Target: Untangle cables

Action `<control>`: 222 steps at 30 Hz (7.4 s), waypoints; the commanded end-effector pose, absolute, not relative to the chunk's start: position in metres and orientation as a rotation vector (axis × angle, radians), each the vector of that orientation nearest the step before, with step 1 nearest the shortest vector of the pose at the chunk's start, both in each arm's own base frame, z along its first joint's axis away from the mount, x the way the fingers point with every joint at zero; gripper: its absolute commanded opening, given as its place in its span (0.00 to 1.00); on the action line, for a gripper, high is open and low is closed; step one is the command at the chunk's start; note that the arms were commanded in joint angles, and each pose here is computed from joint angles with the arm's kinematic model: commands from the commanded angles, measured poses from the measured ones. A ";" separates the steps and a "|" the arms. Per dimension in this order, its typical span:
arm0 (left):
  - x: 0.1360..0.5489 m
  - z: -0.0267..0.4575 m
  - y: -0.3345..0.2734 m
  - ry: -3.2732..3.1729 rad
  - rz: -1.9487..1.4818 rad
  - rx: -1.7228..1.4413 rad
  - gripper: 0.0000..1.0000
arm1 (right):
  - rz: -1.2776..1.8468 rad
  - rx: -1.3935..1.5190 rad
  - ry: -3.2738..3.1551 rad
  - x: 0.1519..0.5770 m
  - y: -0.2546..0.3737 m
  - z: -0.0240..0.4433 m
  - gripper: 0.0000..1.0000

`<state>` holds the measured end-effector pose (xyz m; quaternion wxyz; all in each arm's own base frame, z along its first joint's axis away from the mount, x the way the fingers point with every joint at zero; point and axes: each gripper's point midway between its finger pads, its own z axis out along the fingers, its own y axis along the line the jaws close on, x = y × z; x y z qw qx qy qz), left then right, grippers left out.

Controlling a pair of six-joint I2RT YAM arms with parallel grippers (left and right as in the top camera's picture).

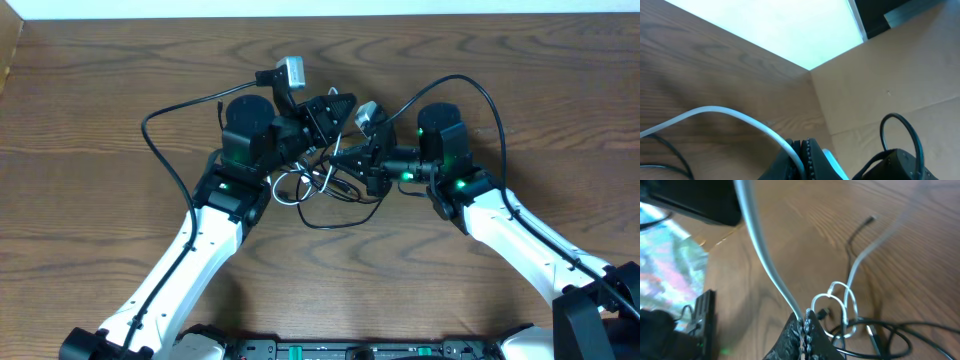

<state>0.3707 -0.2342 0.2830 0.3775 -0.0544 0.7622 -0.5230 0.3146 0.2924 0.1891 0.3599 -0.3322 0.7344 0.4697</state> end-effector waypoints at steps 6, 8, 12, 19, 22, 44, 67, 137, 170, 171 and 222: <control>0.366 0.219 -0.199 2.191 -1.053 -0.061 0.40 | 0.807 -0.456 2.203 0.370 0.223 0.142 0.01; 0.358 0.198 -0.191 2.278 -0.972 -0.049 0.40 | 0.792 -0.424 2.200 0.375 0.212 0.148 0.01; 0.340 0.157 -0.167 2.455 -0.757 -0.046 0.43 | 0.762 -0.372 2.140 0.387 0.192 0.188 0.01; 0.326 0.112 -0.135 2.634 -0.508 -0.156 0.46 | 0.731 -0.374 1.864 0.391 0.178 0.309 0.01; 0.326 0.089 -0.113 2.690 -0.320 -0.212 0.46 | 0.765 -0.389 1.914 0.379 0.180 0.302 0.15; 0.342 0.085 -0.142 2.718 -0.514 -0.177 0.08 | 0.899 -0.351 2.656 0.332 0.203 0.111 0.32; 0.342 0.365 -0.175 1.865 -1.055 0.012 0.08 | 1.297 -0.667 2.336 0.324 0.269 0.153 0.56; 0.328 0.449 -0.184 1.549 -1.316 0.069 0.08 | 0.898 -0.844 2.095 0.365 0.283 0.161 0.63; 0.331 0.445 -0.190 1.584 -1.402 -0.052 0.08 | 1.178 -1.172 1.722 0.320 0.320 0.203 0.18; 0.331 0.445 -0.190 1.584 -1.402 -0.052 0.08 | 1.178 -1.172 1.722 0.320 0.320 0.203 0.16; 0.380 0.041 -0.128 2.765 -0.338 -0.281 0.59 | 0.631 -0.405 2.562 0.357 0.210 0.108 0.23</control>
